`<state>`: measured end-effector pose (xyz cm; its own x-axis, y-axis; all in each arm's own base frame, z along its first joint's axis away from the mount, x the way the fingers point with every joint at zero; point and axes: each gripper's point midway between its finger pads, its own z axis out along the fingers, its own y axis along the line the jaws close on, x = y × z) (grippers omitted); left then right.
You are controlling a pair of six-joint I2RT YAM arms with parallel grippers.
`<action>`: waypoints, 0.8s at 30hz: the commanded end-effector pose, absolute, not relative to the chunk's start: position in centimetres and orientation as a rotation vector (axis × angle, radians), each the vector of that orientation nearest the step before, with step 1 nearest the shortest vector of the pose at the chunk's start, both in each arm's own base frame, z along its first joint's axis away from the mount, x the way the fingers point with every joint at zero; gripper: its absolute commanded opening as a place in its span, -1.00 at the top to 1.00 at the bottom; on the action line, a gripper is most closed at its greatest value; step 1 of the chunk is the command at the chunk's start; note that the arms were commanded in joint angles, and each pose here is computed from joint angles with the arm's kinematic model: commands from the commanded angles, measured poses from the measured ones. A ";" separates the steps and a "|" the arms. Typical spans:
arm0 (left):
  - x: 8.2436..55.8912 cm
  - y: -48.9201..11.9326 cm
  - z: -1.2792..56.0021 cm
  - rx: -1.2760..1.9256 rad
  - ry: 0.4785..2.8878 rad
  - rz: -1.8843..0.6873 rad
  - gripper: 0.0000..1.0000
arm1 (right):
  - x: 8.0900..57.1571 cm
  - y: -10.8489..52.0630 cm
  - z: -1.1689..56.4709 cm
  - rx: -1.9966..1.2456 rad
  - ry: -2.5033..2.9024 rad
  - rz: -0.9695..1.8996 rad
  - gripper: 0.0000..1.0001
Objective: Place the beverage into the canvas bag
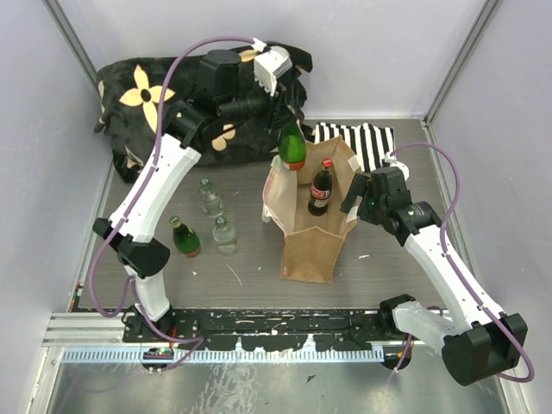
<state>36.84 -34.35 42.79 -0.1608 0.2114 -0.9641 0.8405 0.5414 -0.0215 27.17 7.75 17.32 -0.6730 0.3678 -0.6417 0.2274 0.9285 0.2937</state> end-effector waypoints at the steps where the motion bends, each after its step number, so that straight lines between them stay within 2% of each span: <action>1: 34.6 -35.0 49.7 0.843 1.439 -0.819 1.00 | 27.2 7.7 17.5 0.424 2.322 0.252 -1.00; 24: 37.0 -39.4 35.3 0.954 1.616 -0.845 1.00 | 28.0 7.7 17.2 0.401 2.363 0.207 -1.00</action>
<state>36.74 -37.67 30.22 -0.3381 0.2789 -0.8988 0.8482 0.5041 -0.1626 27.70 7.89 16.45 -0.6937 0.3606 -0.6236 0.2361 0.9317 0.2761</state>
